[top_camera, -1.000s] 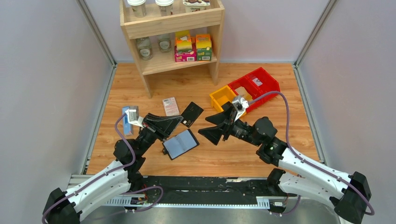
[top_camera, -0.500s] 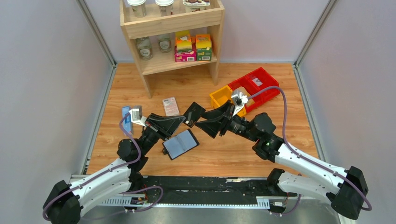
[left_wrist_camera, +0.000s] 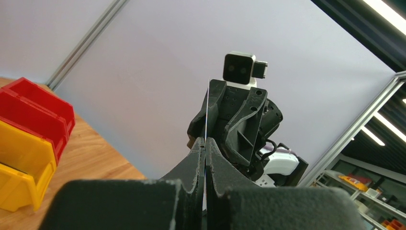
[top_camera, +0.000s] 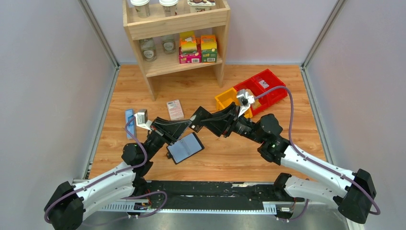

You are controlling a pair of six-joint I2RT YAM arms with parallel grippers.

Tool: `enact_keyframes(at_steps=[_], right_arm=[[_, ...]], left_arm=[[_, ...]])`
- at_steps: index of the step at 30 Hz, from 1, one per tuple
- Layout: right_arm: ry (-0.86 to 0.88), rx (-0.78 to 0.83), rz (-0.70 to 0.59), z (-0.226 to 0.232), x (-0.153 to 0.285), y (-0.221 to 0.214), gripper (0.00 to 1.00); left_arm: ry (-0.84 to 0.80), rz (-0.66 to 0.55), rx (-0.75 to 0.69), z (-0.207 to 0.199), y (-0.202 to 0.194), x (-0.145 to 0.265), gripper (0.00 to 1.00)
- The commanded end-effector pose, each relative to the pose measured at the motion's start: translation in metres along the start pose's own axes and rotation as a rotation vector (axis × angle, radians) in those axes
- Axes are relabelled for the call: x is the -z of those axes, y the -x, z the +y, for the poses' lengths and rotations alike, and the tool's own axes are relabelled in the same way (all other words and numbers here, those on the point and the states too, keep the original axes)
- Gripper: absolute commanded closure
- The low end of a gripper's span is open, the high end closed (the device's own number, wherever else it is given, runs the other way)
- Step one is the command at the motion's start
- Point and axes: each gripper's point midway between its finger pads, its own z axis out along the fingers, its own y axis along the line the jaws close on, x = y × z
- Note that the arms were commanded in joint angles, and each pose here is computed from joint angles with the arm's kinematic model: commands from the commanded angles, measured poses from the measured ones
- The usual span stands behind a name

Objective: Take the credit cards out of the card holder
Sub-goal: Place the credit card in the storage box.

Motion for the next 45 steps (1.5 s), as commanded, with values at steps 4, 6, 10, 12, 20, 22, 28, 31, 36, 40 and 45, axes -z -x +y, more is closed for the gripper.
enact_keyframes(at_steps=[4,6,10,12,20,22,28,31,36,40,45], right_arm=[[0.052,0.02,-0.062,0.015,-0.008,0.024,0.76],[0.048,0.019,-0.052,0.014,-0.008,0.021,0.86],[0.007,0.039,-0.048,0.006,-0.006,0.022,1.0],[-0.035,0.062,-0.045,-0.002,-0.004,0.024,1.0],[-0.388,0.17,0.008,-0.083,0.021,0.037,1.0],[-0.503,0.184,0.026,-0.113,0.032,0.042,1.0],[-0.837,0.159,0.048,-0.204,0.077,0.049,1.0],[-0.938,0.127,0.108,-0.239,0.093,0.037,1.0],[-1.016,0.097,0.179,-0.281,0.102,0.019,1.0],[-1.009,0.046,0.252,-0.304,0.101,-0.005,1.0],[-1.004,0.019,0.263,-0.322,0.096,-0.023,1.0]], left_arm=[[-0.051,-0.033,0.007,-0.013,0.007,0.0,1.0],[-0.05,-0.034,0.005,-0.013,0.007,0.001,1.0],[-0.03,-0.064,0.0,-0.009,0.012,0.005,0.94],[0.028,-0.076,-0.007,0.003,0.012,0.012,0.81],[0.517,-0.009,-0.204,0.066,0.026,0.052,0.48],[0.602,-0.015,-0.235,0.071,0.034,0.067,0.42],[0.874,0.069,-0.315,0.089,0.044,0.112,0.33],[0.959,0.117,-0.347,0.091,0.047,0.126,0.32],[1.04,0.156,-0.369,0.092,0.05,0.145,0.31],[1.038,0.157,-0.371,0.093,0.049,0.147,0.31],[1.039,0.172,-0.373,0.095,0.047,0.145,0.31]])
